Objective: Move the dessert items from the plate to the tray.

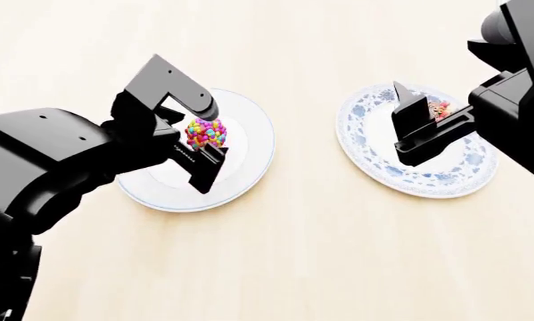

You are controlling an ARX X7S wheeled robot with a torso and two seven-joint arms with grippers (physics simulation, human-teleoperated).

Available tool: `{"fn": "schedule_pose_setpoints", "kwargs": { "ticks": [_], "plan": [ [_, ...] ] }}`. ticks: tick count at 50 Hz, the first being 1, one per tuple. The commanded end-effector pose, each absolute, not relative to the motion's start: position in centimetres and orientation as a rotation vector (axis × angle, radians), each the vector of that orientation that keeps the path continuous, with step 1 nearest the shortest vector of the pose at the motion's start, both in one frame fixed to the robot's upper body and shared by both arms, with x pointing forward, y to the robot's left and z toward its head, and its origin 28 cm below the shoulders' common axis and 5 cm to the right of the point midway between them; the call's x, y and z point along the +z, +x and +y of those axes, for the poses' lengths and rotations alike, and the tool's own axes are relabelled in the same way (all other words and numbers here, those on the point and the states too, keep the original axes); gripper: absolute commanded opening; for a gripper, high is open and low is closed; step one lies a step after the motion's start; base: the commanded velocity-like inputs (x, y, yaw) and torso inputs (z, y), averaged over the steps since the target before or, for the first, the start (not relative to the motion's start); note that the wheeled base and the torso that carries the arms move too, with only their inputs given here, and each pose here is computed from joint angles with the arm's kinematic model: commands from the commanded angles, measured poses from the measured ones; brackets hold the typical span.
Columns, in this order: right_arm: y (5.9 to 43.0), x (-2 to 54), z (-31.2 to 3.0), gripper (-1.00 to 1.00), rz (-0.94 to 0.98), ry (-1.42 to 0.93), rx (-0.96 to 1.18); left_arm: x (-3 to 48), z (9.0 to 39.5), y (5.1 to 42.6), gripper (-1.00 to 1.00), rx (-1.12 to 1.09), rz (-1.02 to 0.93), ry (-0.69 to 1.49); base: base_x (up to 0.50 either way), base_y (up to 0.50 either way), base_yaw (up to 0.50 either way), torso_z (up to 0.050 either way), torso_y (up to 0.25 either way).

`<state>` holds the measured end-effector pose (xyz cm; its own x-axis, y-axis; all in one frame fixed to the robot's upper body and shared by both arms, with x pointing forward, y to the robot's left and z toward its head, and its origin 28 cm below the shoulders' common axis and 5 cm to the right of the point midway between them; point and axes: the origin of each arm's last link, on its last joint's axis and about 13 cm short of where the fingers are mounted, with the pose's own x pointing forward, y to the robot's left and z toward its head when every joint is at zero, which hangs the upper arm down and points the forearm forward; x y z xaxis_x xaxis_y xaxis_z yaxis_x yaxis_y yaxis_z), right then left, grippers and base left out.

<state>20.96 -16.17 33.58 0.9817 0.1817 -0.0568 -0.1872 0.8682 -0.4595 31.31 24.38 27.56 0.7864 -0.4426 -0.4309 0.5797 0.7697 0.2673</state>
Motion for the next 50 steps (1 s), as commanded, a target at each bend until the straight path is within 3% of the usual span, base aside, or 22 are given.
{"fn": "schedule_pose_setpoints", "kwargs": {
  "ticks": [1,17,32,42,50],
  "plan": [
    [21.0,33.5,-16.2,1.0,0.011,-0.485,0.193,27.3,24.1,31.4,-1.0,-0.579,0.358,0.404,0.0,0.0,0.0,0.0,0.0],
    [20.9,33.7,-16.1,1.0,0.008,-0.492,0.189,27.8,24.2,31.5,-1.0,-0.568,0.343,0.393,0.0,0.0,0.0,0.0,0.0],
    [20.6,35.1,-16.2,1.0,0.006,-0.515,0.186,35.1,24.3,32.3,-1.0,-0.47,0.073,0.231,0.0,0.0,0.0,0.0,0.0],
    [21.1,37.8,-18.0,1.0,0.228,-0.332,0.225,37.3,23.6,33.8,-1.0,-0.295,-0.041,0.073,0.0,0.0,0.0,0.0,0.0],
    [21.9,36.6,-19.0,1.0,0.281,-0.236,0.202,38.0,23.0,33.9,-1.0,-0.243,-0.104,0.023,0.0,0.0,0.0,0.0,0.0]
  ]
}}
